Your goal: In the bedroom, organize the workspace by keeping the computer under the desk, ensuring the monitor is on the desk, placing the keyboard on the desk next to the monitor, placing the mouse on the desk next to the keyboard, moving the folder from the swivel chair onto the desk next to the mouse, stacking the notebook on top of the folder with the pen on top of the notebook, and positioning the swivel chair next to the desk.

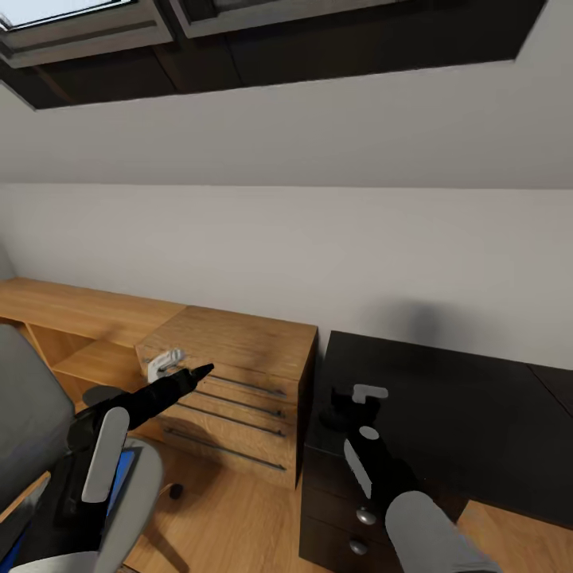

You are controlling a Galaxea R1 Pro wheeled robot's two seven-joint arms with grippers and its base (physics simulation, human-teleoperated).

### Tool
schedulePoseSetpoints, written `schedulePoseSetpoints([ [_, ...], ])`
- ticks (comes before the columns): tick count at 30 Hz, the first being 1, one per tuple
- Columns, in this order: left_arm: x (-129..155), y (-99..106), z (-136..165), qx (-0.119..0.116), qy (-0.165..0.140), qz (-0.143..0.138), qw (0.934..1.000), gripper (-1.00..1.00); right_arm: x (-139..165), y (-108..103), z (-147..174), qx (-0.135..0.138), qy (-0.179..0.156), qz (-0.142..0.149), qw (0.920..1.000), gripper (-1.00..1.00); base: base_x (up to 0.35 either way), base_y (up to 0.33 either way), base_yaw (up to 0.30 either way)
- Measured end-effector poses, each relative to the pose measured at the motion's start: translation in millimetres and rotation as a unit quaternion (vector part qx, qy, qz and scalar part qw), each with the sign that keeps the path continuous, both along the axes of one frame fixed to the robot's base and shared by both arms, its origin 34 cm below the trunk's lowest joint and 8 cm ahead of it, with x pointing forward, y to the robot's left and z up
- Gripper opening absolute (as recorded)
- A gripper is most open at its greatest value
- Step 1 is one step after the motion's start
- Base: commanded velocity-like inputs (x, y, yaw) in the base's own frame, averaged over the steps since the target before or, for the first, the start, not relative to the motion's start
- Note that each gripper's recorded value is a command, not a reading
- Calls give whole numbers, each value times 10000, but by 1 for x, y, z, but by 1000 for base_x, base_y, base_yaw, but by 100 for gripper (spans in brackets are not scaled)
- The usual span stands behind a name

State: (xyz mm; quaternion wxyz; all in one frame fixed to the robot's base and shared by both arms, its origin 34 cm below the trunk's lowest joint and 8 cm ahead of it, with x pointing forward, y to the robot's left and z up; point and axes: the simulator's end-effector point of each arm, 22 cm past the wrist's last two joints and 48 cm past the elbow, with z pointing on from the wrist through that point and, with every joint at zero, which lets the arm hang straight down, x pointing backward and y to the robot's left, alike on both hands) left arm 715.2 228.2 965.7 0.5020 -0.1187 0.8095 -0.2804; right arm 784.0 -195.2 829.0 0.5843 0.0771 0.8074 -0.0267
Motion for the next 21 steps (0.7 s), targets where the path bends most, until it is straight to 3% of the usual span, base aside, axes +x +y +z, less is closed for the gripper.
schedulePoseSetpoints([
  [1, 0, -2, -3, 85, 49, -11, 10000, 100, 0, -6, 18, 5, -118, -69, 9999, 100, 0, 0, 0],
  [3, 0, -5, -12, 214, 195, -25, 9996, 100, -18, -18, 31, 21, 50, -173, 9998, 100, 0, 0, 0],
  [8, -2, -7, -29, 381, 479, -32, 9981, 100, -65, -35, 44, 74, 846, -239, 9961, 100, 0, 0, 0],
  [11, -18, 13, -67, 1006, 916, 174, 9905, 100, -79, -33, 68, 542, 893, -194, 9943, 100, 0, 0, 0],
  [14, -47, 32, -113, 1521, 1446, 336, 9772, 100, -108, -29, 58, 743, 1073, -157, 9913, 100, 0, 0, 0],
  [19, -80, 38, -155, 1678, 1751, 404, 9693, 100, -122, -28, 63, 808, 1039, -136, 9912, 100, 0, 0, 0],
  [21, -104, 47, -193, 1776, 1726, 599, 9670, 100, -126, -25, 64, 831, 1033, -94, 9911, 100, 0, 0, 0],
])
